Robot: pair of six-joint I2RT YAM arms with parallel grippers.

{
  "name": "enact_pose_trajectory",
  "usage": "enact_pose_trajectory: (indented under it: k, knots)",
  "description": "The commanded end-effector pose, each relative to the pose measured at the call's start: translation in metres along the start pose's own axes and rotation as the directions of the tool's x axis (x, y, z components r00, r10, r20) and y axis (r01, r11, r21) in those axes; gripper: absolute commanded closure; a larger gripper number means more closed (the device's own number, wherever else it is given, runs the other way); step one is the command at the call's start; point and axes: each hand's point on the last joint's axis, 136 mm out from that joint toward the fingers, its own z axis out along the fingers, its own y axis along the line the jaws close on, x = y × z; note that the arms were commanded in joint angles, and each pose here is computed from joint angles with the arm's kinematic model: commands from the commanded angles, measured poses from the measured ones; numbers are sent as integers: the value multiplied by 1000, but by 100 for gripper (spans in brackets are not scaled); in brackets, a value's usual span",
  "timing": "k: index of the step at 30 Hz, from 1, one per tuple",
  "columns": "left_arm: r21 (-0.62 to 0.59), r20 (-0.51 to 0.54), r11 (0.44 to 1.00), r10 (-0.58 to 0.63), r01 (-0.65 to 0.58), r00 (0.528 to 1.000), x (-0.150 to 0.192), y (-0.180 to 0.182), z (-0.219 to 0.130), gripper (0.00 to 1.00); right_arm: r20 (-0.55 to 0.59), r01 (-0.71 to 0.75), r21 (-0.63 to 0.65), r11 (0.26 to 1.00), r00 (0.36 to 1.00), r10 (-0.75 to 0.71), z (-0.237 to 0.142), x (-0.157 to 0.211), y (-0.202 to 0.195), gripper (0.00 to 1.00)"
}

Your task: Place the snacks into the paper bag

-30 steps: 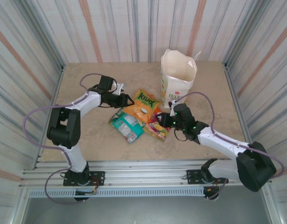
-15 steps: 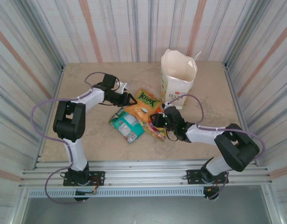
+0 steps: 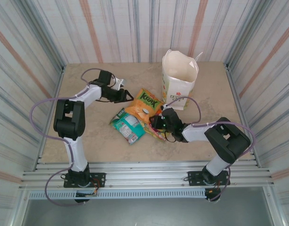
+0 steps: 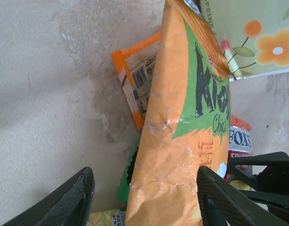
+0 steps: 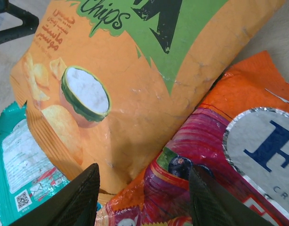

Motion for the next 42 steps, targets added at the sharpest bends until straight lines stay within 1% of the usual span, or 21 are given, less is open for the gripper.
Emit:
enact_pose_trajectory:
  k: [1, 10, 15, 18, 22, 25, 29, 32, 37, 42]
  knots:
    - [90, -50, 996, 17, -12, 999, 7, -14, 9, 39, 10, -10, 7, 1000, 1000, 10, 8, -1, 3, 49]
    - [185, -101, 982, 50, -31, 994, 19, -36, 29, 40, -8, -1, 17, 1000, 1000, 1, 12, 2, 1, 49]
    - [204, -100, 977, 77, -55, 992, 17, -49, 31, 44, -9, 5, 23, 1000, 1000, -5, 11, 2, 1, 49]
    - [200, -87, 976, 98, -79, 991, 14, -56, 27, 53, -9, 7, 24, 1000, 1000, -6, 11, 1, 1, 49]
    - [179, -59, 976, 133, -120, 989, 8, -63, 14, 70, 3, 16, 21, 1000, 1000, -16, 7, -3, 3, 49]
    - [162, -35, 975, 158, -150, 987, 5, -69, 4, 78, 20, 49, 5, 999, 999, -49, 2, -8, 8, 48]
    - [157, 2, 969, 190, -188, 982, 2, -79, -9, 85, 49, 109, -16, 994, 993, -108, -9, -17, 16, 45]
    - [146, 43, 963, 221, -225, 974, 0, -87, -20, 88, 81, 157, -39, 987, 985, -154, -20, -25, 24, 43]
    - [161, 134, 940, 281, -301, 950, -4, -104, -37, 94, 148, 249, -76, 966, 960, -236, -40, -37, 36, 41]
    - [159, 199, 921, 322, -355, 925, -3, -116, -52, 98, 194, 310, -99, 945, 938, -287, -61, -48, 46, 39]
